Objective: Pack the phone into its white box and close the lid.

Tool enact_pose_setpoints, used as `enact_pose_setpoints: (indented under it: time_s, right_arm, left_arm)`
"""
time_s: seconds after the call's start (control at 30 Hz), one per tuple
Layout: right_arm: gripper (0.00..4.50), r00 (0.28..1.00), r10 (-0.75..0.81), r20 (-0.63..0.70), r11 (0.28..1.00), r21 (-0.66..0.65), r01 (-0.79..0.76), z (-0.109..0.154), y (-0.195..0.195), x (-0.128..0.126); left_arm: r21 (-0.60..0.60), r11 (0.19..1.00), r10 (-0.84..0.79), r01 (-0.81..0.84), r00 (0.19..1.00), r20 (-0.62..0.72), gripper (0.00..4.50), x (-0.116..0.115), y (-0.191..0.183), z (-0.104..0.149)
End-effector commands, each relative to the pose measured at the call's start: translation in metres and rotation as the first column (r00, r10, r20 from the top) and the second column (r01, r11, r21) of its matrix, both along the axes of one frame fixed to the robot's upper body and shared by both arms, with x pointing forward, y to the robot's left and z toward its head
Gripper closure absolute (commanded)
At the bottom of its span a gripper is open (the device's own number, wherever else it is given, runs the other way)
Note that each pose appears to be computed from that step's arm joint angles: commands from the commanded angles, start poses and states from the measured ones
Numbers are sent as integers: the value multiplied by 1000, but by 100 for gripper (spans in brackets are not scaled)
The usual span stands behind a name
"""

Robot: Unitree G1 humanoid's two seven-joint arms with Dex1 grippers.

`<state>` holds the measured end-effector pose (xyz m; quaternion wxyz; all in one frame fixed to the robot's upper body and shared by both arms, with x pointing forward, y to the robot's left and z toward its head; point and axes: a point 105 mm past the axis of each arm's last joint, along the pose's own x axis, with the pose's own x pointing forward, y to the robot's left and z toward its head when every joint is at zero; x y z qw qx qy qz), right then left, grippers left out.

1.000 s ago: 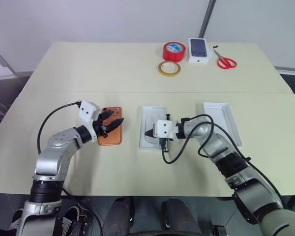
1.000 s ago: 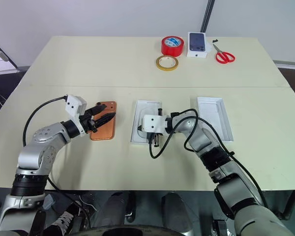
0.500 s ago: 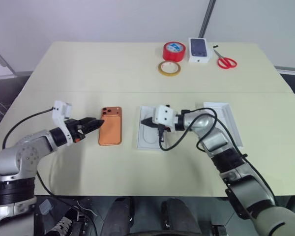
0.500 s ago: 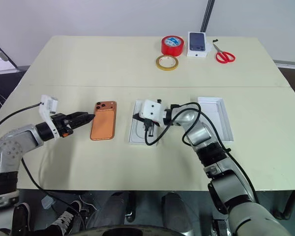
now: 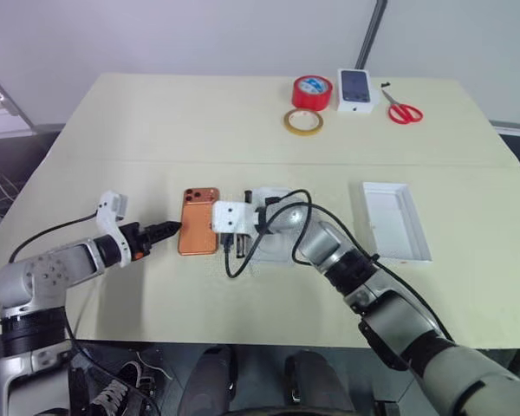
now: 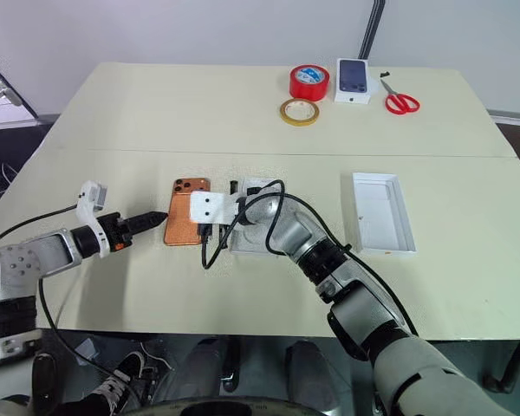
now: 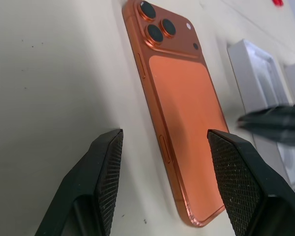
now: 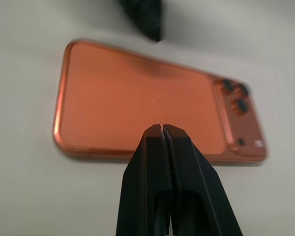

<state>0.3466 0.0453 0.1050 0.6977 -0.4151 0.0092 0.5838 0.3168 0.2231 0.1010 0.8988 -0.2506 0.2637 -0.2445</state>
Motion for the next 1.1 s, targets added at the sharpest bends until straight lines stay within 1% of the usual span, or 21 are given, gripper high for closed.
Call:
enact_pose_setpoints:
  time_s: [0.03, 0.13, 0.2, 0.27, 0.33, 0.43, 0.5, 0.6, 0.63, 0.7, 0.77, 0.8, 0.97, 1.03, 1.1]
  right_arm:
    - [443, 998, 14, 66, 998, -57, -10, 10, -2, 6]
    - [443, 997, 4, 76, 997, -73, 2, 13, -6, 9]
    - [443, 996, -19, 90, 997, -73, 25, 18, -9, 14]
    - [443, 996, -45, 71, 995, -83, 51, 19, -13, 18]
    - [443, 997, -46, 68, 994, -94, 52, 16, -14, 17]
    - [443, 998, -49, 27, 994, -92, 51, 5, -10, 13]
    - [443, 999, -50, 15, 995, -91, 51, 0, -7, 11]
    - [443, 999, -53, 8, 994, -94, 54, -7, -6, 11]
    - [443, 998, -58, 8, 994, -96, 58, -8, -6, 11]
    - [443, 998, -63, -6, 995, -79, 63, -8, -3, 11]
    - [443, 998, -55, 1, 995, -89, 55, -9, -3, 10]
    - [443, 999, -52, 5, 994, -96, 53, -10, -4, 9]
    - [443, 998, -57, 1, 994, -97, 57, -11, -5, 9]
    - [443, 998, -60, 2, 993, -98, 60, -12, -7, 9]
    - [443, 998, -67, 0, 993, -97, 66, -12, -8, 10]
  left_arm:
    - [-21, 1000, -17, 15, 997, -77, 163, -2, -12, -13]
    - [7, 1000, 0, 0, 999, -49, 163, 2, -13, -13]
    - [-14, 1000, -16, 16, 998, -62, 163, 1, -19, -13]
    - [-28, 999, -33, 31, 996, -85, 163, 0, -25, -16]
    - [-30, 999, -42, 39, 993, -107, 163, -1, -28, -18]
    - [-33, 998, -58, 55, 990, -128, 163, -1, -35, -22]
    - [-36, 998, -58, 54, 991, -123, 163, 1, -38, -21]
    - [-85, 994, -87, 71, 974, -210, 163, -3, -44, -26]
    - [-75, 994, -98, 84, 973, -209, 163, -4, -47, -26]
    - [-100, 989, -123, 105, 971, -204, 163, -3, -54, -23]
    - [-158, 978, -173, 136, 953, -250, 163, -3, -64, -20]
    - [-176, 975, -179, 139, 954, -241, 163, 0, -68, -17]
    - [-200, 966, -206, 162, 953, -223, 163, 2, -77, -5]
    - [-160, 979, -156, 123, 964, -215, 163, 6, -69, -7]
    - [-174, 979, -141, 105, 969, -205, 163, 6, -63, -6]
